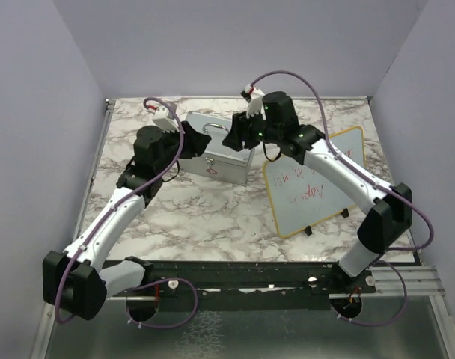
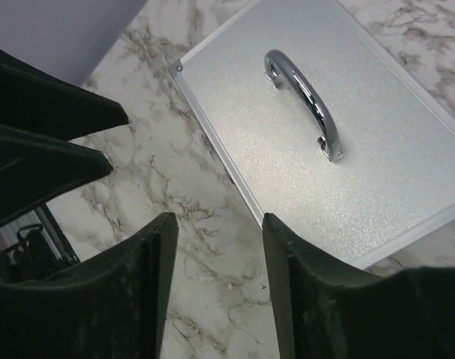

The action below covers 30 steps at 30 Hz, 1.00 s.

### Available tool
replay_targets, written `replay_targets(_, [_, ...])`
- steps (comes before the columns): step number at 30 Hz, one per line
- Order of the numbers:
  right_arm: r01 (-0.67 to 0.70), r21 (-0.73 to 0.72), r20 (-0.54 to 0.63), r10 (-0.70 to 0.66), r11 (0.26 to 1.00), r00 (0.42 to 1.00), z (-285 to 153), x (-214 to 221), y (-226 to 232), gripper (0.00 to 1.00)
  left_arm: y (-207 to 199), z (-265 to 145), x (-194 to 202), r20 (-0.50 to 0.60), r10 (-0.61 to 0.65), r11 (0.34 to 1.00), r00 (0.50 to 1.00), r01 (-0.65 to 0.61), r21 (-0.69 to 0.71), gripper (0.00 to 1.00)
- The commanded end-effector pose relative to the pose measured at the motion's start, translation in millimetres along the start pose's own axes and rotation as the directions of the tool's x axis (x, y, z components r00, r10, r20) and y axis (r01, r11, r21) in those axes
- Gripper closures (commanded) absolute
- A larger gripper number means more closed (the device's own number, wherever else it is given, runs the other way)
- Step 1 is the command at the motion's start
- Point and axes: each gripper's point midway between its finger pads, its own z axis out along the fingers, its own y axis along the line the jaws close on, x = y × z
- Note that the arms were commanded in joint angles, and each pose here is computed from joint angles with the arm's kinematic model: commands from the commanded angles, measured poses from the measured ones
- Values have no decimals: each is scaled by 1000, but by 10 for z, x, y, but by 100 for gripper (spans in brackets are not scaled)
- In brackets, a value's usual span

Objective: Organize the medicine kit
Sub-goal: Reset both arms

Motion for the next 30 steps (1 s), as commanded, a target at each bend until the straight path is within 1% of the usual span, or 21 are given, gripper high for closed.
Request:
replay_targets(1, [40,103,104,-50,994,993,-677,-421,114,37,-242,-421,-394,-12,139,990,990,-140,-30,45])
replay_targets(3, [34,158,132,-56,987,990,-973,-464,111,13,-396,-566,-537,-10,176,984,984,-176,-4,40])
replay_targets(4, [33,185,162,-63,982,985,-1190,-508,132,2,-478,-643,-604,-6,190,982,982,-189,11,37])
replay_targets(5, [28,215,175,-67,976,982,-1343,-502,117,0,-549,-713,-646,-6,195,981,981,-194,27,35])
replay_targets(8, [-6,311,229,-69,950,971,-1847,-466,63,0,-738,-906,-712,-2,192,978,981,-191,80,29])
replay_targets(10, [-40,343,263,-55,939,963,-2126,-381,55,0,-832,-1045,-714,1,180,978,984,-179,110,24])
replay_targets(11, [-57,342,289,-47,938,956,-2273,-351,84,0,-863,-1111,-706,4,172,978,985,-171,121,5])
replay_targets(12, [-69,336,306,-40,939,951,-2388,-300,112,0,-894,-1172,-687,4,163,978,987,-162,133,2])
replay_targets(14, [-98,305,347,-15,947,938,-2589,-208,188,0,-938,-1254,-606,-15,141,977,990,-137,161,1])
replay_targets(16, [-153,267,386,39,951,922,-2732,-115,252,0,-970,-1297,-516,-39,118,976,992,-109,188,1])
replay_targets(19, [-237,229,402,130,944,907,-2804,74,277,0,-964,-1331,-402,-61,63,979,996,-50,199,1])
replay_targets(21, [-276,225,383,176,934,907,-2791,194,266,0,-988,-1385,-398,-48,43,977,998,-32,209,1])
replay_targets(24, [-303,232,356,209,924,911,-2751,299,242,0,-1024,-1509,-430,-6,30,975,1000,-28,222,1])
replay_targets(30, [-300,251,363,198,920,911,-2759,275,209,0,-971,-1678,-378,48,-6,977,999,-5,211,1])
